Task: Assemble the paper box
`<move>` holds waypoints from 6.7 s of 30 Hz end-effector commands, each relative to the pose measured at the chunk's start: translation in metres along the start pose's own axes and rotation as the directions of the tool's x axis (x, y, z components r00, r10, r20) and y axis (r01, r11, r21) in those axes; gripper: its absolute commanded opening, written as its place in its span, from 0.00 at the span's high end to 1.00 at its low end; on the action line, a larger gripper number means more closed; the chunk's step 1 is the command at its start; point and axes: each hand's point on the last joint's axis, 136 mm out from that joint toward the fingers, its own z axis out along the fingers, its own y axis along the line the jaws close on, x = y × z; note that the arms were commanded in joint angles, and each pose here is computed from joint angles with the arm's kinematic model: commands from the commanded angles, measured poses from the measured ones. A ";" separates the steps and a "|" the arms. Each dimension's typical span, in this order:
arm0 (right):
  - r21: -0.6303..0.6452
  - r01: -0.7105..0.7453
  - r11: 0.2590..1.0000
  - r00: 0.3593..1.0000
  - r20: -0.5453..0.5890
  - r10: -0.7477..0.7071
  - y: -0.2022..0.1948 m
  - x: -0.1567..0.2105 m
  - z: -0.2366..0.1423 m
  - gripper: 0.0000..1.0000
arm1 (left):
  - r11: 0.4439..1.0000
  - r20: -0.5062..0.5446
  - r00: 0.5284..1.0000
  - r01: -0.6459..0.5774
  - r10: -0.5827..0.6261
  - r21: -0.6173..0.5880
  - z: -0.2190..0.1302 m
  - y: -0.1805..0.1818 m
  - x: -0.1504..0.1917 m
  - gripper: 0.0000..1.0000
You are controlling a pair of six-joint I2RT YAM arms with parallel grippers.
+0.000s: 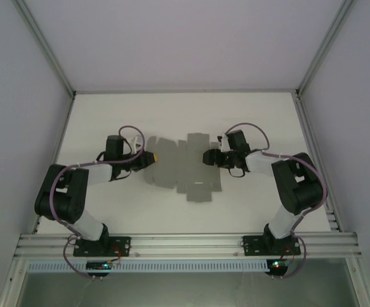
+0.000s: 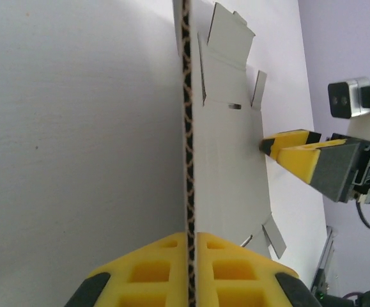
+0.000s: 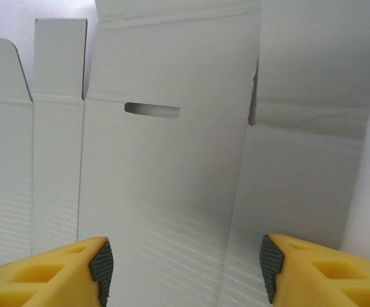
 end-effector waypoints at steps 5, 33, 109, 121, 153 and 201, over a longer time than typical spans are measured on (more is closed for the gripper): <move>-0.024 0.091 0.996 0.989 0.118 -0.088 0.015 -0.027 -0.069 0.18 | 0.983 0.129 0.987 -0.114 0.096 0.144 -0.026 -0.068 -0.037 1.00; -0.425 0.290 0.858 0.939 0.299 -0.169 0.090 -0.052 -0.167 0.92 | 0.922 0.316 0.936 -0.254 0.157 0.292 -0.096 -0.164 -0.057 1.00; 0.461 0.886 -0.053 0.061 -0.229 -0.971 0.103 -0.075 -0.023 1.00 | 0.991 -0.081 0.989 0.128 -0.125 0.025 0.075 -0.098 -0.073 0.94; 0.468 0.883 0.031 0.121 -0.163 -0.979 0.099 -0.080 -0.039 1.00 | 0.988 0.014 1.000 -0.019 0.022 -0.152 0.032 -0.082 -0.073 0.27; 0.338 0.911 0.237 0.244 0.022 -0.970 0.090 -0.074 -0.068 1.00 | 0.785 0.175 0.979 0.029 0.102 -0.618 -0.062 0.048 -0.068 0.00; 0.380 0.892 0.243 0.245 0.044 -0.969 0.094 -0.082 -0.076 1.00 | 0.961 0.076 0.969 -0.221 0.236 -0.166 0.007 -0.026 -0.040 0.32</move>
